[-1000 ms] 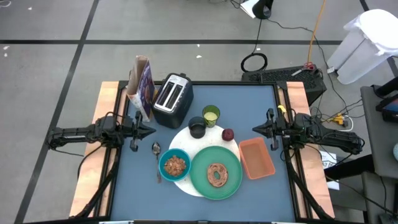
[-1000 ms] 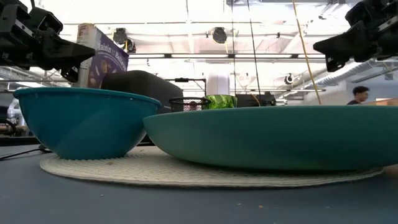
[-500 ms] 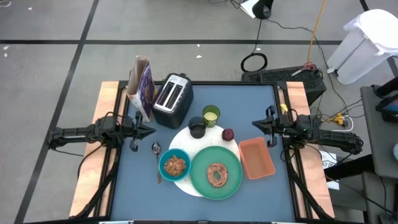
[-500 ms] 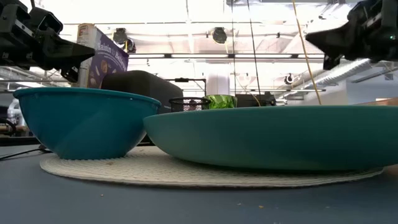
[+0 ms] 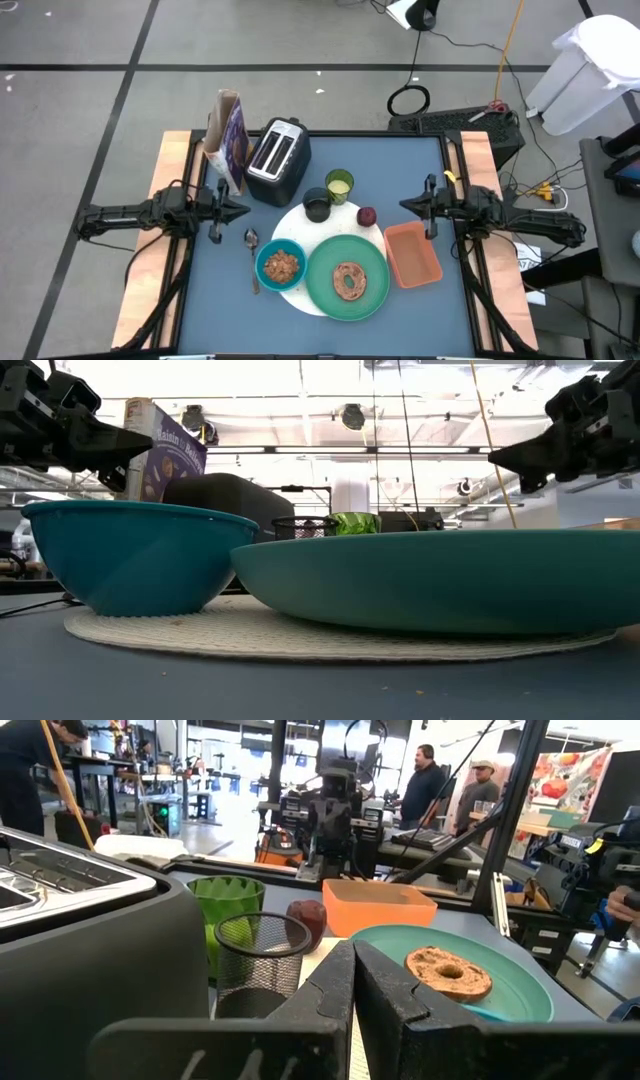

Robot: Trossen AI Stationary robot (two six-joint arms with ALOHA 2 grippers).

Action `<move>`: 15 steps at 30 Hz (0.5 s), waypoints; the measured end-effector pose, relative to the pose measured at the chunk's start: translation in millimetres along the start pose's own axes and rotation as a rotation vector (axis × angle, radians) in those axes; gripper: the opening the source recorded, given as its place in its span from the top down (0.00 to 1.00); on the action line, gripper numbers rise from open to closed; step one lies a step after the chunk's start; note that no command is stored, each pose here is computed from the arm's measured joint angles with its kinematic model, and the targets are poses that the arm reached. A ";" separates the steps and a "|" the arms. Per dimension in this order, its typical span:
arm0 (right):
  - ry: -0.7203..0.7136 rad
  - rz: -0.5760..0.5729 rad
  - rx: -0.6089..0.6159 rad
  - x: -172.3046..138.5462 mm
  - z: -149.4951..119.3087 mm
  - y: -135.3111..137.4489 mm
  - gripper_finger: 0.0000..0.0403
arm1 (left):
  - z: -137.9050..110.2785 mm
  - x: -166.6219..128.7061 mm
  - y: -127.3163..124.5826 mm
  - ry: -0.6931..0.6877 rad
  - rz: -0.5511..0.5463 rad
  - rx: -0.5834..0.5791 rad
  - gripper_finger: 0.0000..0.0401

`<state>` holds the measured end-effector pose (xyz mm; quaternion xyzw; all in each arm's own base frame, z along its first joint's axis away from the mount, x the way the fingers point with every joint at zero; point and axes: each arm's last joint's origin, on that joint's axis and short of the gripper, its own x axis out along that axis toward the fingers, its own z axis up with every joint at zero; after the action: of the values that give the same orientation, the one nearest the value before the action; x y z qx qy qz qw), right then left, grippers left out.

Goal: Arrange a breakfast setting
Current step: Return to Home Position

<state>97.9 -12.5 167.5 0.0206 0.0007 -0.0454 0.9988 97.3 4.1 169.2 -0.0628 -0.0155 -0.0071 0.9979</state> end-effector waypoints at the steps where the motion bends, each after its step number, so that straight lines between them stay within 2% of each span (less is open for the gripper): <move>1: 0.005 -0.001 0.000 0.3 -0.4 -0.1 1.00 | 0.1 0.0 0.0 -0.001 0.000 0.000 0.96; 15: 0.019 0.001 0.001 1.6 -1.5 -0.1 1.00 | 0.0 0.0 0.0 0.000 0.000 0.000 0.96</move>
<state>99.4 -12.7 166.1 0.0214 0.0102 -0.0448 0.9987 97.3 4.1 169.2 -0.0626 -0.0155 -0.0073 0.9979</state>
